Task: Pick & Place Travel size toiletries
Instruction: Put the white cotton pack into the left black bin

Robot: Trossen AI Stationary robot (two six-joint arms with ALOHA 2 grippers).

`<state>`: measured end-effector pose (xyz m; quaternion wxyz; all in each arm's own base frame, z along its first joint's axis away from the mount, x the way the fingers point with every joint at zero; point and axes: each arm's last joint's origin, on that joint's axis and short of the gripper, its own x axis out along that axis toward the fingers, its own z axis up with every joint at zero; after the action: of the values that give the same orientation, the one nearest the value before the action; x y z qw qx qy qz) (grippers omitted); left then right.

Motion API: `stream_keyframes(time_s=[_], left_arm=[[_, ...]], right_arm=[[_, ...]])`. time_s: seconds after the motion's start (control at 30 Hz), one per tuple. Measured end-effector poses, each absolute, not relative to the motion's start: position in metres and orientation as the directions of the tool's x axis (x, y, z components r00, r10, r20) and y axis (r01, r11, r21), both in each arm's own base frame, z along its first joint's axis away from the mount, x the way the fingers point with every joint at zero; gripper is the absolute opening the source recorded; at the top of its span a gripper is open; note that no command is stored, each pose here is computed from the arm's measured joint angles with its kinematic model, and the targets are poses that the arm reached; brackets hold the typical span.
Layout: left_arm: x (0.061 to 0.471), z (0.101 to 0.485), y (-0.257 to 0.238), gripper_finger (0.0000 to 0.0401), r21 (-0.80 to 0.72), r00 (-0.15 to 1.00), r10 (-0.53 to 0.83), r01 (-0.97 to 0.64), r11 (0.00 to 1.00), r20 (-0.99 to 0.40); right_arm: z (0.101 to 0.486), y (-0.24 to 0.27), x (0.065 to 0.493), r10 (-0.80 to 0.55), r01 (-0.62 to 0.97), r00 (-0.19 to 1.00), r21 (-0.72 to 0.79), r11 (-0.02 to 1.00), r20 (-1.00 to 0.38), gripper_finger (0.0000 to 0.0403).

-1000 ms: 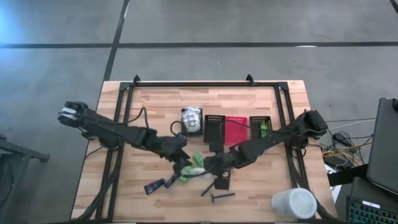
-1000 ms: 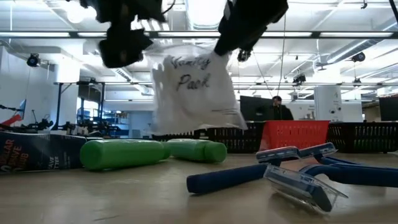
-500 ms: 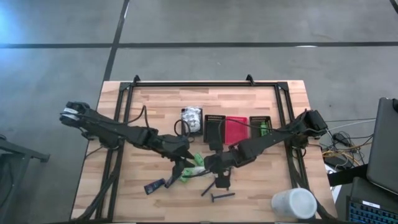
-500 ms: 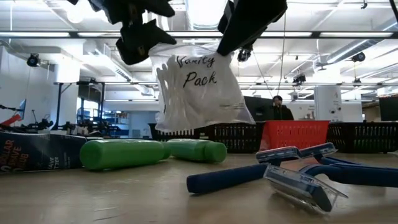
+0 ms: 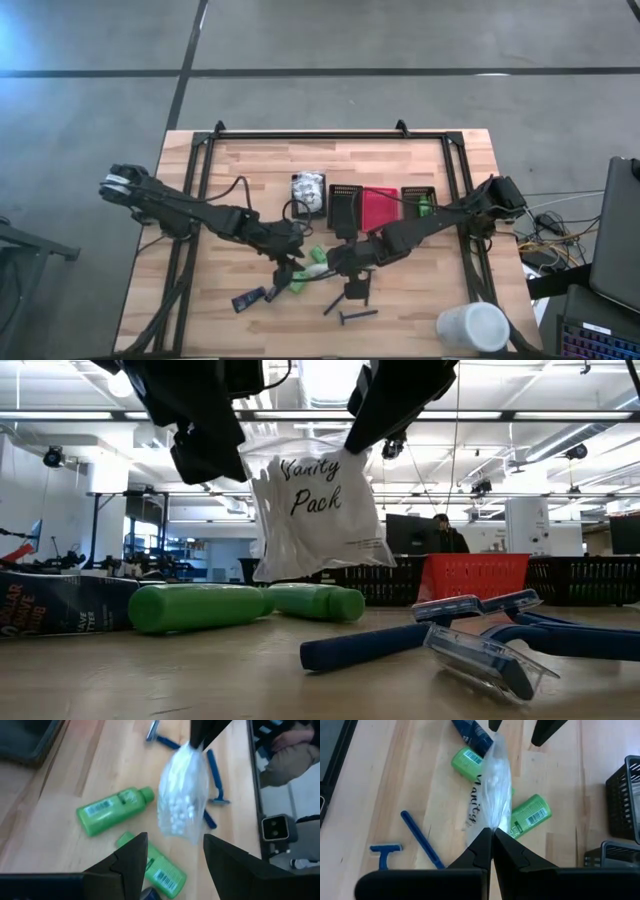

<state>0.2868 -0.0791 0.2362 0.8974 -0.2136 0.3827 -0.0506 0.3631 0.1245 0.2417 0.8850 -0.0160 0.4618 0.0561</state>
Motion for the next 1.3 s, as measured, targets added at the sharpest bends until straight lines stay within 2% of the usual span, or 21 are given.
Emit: stream_keyframes(time_s=[1.3], left_arm=[[0.289, 0.239, -0.079, 0.0197, -0.340, 0.735, -0.224, -0.009, 0.941, -0.640]], right_arm=[[0.245, 0.107, 0.373, 0.072, -0.080, 0.613, 0.029, 0.996, -0.787, 0.0008]])
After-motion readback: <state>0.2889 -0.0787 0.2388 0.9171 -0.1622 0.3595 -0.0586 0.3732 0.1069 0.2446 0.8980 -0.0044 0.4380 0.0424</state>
